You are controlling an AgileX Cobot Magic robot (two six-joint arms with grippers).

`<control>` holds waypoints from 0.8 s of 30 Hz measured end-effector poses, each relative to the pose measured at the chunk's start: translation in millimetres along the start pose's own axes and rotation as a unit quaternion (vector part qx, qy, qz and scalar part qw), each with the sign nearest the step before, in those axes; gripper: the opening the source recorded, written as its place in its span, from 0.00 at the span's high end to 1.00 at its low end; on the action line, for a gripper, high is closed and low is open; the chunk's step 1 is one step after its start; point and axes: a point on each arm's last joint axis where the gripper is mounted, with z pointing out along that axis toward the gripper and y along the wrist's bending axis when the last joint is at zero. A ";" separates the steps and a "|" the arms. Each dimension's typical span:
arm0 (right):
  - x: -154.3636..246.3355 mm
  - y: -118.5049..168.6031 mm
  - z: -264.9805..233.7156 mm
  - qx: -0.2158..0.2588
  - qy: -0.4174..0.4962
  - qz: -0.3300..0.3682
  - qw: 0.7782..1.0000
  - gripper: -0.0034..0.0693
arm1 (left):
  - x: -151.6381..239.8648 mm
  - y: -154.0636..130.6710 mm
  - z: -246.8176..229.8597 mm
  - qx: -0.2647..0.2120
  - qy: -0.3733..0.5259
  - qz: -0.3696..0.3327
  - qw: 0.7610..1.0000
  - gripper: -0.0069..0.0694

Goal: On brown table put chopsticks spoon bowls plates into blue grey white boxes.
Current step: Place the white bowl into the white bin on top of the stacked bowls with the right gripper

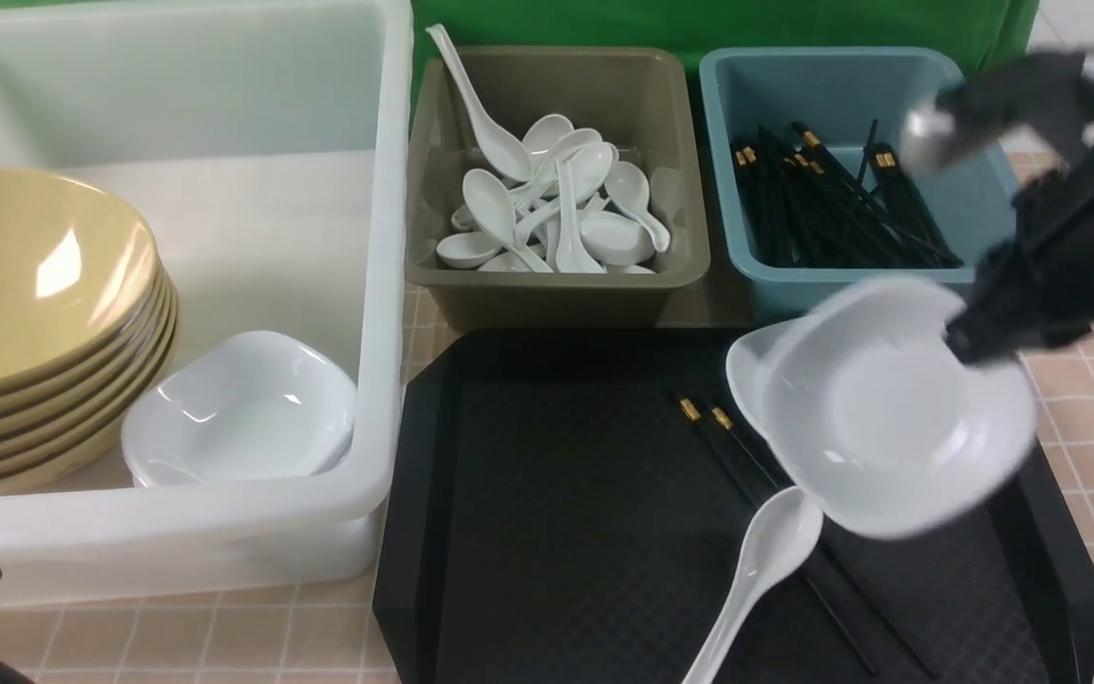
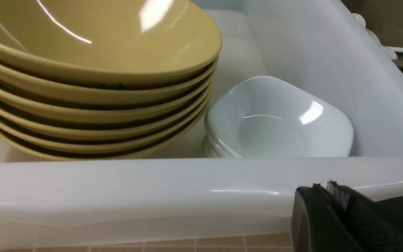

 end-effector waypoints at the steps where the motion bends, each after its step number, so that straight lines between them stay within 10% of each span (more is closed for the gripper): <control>1: -7.6 9.1 -5.9 -0.023 -0.030 -0.011 0.999 0.84 | 0.0 0.0 0.0 0.000 0.000 0.000 1.000 0.92; 12: -92.8 134.9 58.5 -0.229 -0.323 -0.081 0.915 0.84 | 0.2 0.0 0.1 0.000 0.000 0.000 1.000 0.92; 24: -112.9 183.7 195.7 -0.182 -0.289 -0.171 0.924 0.78 | 0.2 0.0 0.1 0.000 0.000 0.000 1.000 0.92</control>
